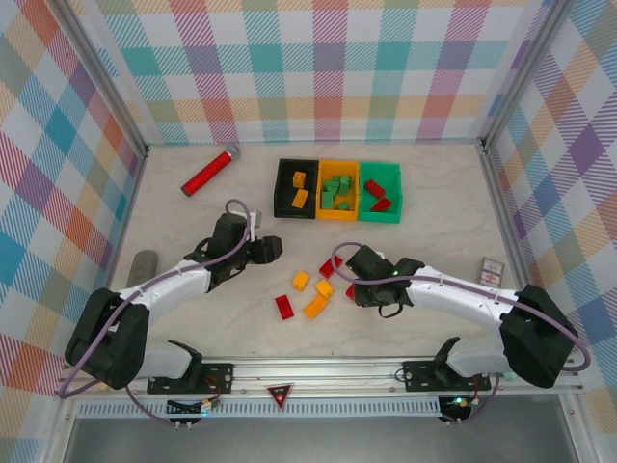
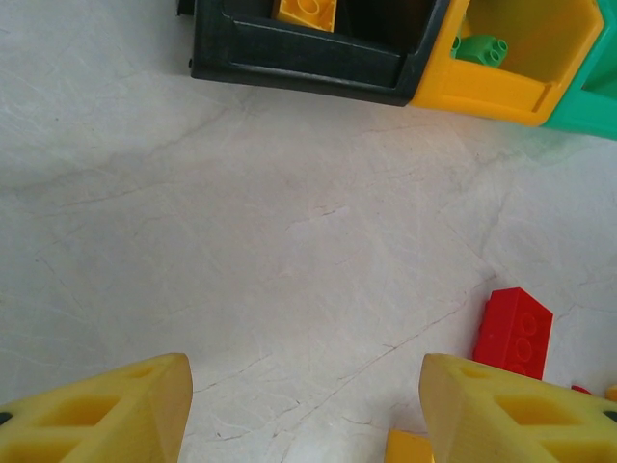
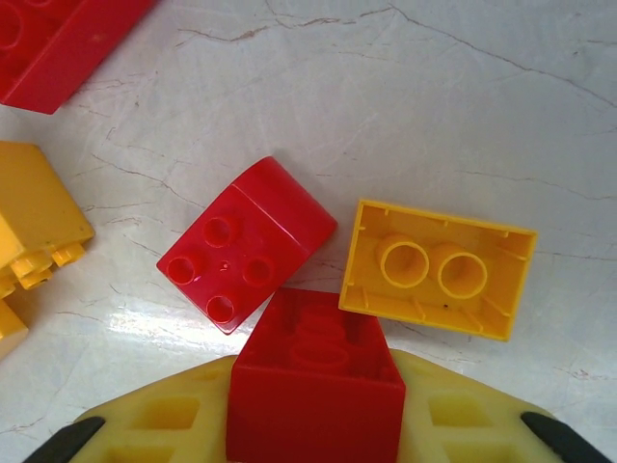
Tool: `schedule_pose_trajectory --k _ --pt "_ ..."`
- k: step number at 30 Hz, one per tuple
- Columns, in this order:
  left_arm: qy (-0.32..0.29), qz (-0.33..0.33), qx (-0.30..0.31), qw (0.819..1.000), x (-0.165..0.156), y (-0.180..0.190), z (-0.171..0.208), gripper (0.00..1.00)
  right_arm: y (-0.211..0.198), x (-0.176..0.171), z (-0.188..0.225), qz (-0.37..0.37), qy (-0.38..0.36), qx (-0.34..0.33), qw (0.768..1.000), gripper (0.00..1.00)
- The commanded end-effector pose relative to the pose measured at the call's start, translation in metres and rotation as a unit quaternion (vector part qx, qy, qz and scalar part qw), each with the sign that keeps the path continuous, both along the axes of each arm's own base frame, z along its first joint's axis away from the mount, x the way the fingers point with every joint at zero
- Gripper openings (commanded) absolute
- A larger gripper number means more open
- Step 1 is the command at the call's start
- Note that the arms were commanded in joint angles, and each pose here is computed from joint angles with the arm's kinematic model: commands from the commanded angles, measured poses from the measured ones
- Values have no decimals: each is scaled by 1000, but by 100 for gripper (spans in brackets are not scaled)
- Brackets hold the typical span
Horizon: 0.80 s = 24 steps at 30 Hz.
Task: Sort the legos into containers by color
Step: Pick up the lego from the bottom-center of the table, then place the lego in the container.
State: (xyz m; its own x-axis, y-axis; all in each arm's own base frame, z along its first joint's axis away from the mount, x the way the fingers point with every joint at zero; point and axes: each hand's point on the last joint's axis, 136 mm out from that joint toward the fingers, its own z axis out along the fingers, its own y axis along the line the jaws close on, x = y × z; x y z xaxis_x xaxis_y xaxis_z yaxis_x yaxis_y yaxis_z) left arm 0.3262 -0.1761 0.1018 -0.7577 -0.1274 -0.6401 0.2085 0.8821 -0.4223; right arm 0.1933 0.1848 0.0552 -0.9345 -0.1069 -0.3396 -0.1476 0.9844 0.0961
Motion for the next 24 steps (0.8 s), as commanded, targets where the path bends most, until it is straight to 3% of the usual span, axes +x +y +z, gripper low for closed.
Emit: schedule_pose_trajectory --k 1,11,18,24 --pt "-7 -3 -12 1000 3 0 2 64 2 8 19 -2 -27 2 1000 33" --pt "-5 -13 -24 1000 1 -5 4 64 -6 58 86 -16 -124 39 991 34" --pt "-7 -13 -23 1000 0 -4 5 64 -18 120 127 -45 -189 77 978 34" --pt "-6 -14 -22 1000 0 -4 4 64 -20 180 138 -43 -199 60 977 35"
